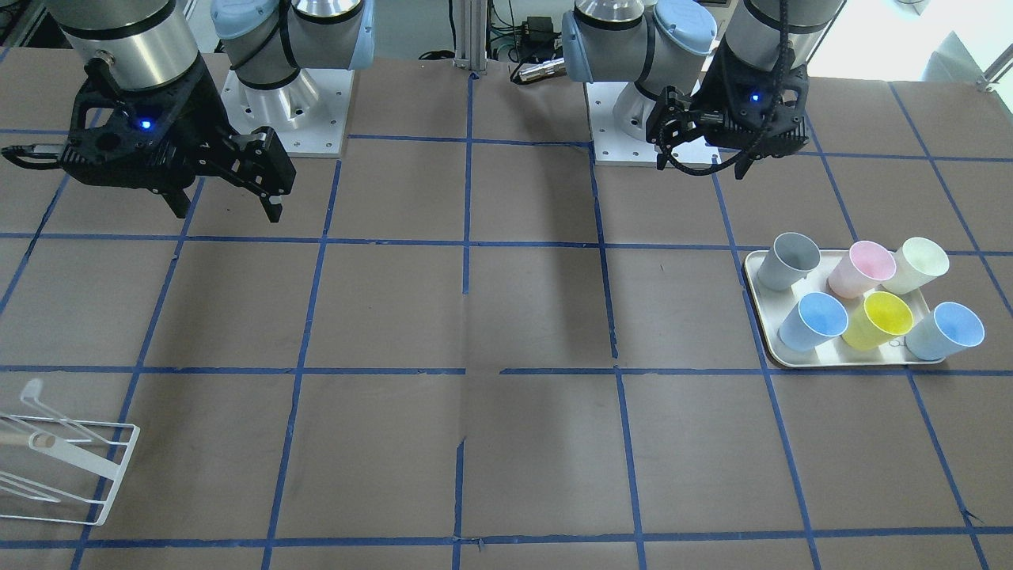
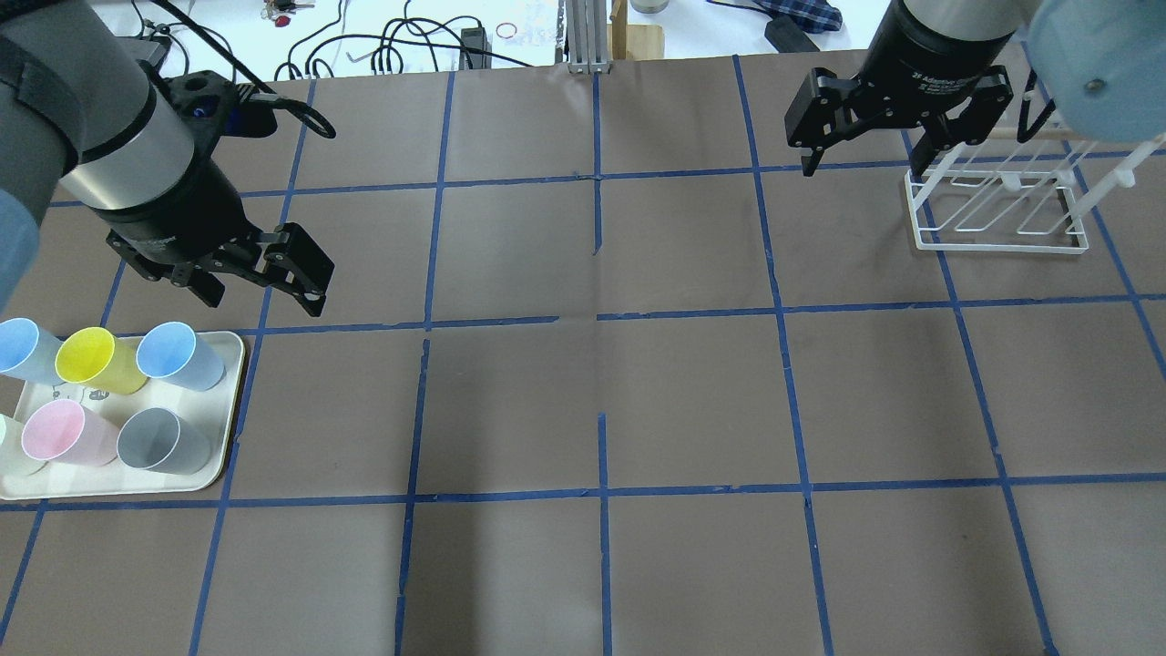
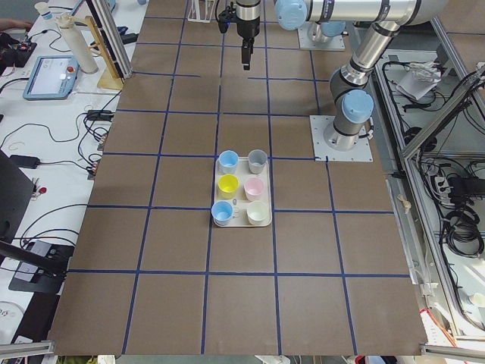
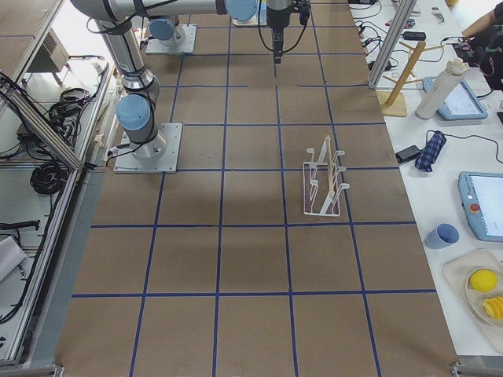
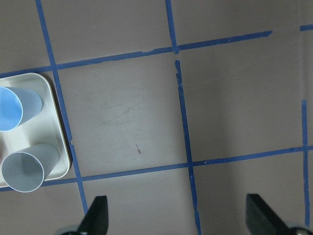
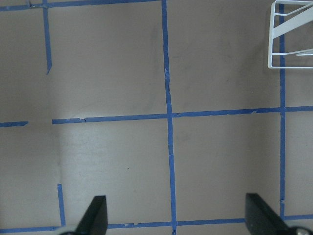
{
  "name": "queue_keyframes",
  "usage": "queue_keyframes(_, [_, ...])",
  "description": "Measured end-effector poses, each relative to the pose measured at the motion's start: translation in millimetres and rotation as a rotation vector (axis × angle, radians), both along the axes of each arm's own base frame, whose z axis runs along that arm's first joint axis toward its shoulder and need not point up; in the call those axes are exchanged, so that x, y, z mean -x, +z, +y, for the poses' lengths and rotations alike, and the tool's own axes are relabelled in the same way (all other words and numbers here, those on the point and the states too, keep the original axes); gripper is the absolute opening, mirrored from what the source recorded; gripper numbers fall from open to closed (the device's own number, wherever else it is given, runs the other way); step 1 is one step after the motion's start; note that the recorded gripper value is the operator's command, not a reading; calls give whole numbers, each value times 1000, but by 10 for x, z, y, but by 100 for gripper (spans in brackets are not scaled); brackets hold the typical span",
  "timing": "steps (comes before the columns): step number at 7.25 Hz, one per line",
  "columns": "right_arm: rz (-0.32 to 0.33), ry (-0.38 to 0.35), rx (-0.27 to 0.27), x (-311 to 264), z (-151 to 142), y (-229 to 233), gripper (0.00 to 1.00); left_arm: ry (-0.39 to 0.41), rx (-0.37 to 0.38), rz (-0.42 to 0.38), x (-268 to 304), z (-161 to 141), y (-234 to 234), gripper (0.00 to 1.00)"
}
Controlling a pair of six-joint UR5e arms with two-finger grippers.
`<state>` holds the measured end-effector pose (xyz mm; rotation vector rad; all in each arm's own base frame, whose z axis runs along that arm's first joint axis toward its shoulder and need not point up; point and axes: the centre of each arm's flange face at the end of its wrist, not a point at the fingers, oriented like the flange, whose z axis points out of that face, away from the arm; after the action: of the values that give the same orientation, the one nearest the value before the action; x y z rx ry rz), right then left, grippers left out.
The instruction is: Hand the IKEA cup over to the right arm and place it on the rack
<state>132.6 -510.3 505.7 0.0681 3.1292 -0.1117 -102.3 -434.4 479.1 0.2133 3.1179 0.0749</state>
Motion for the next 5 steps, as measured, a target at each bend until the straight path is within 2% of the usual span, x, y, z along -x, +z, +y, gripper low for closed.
queue_keyframes(3, [1, 9, 3, 147, -33, 12, 100, -11, 5, -4, -154, -99, -42, 100])
queue_keyframes(5, [2, 36, 8, 347, -63, 33, 100, -76, 23, -2, -669, -261, -80, 100])
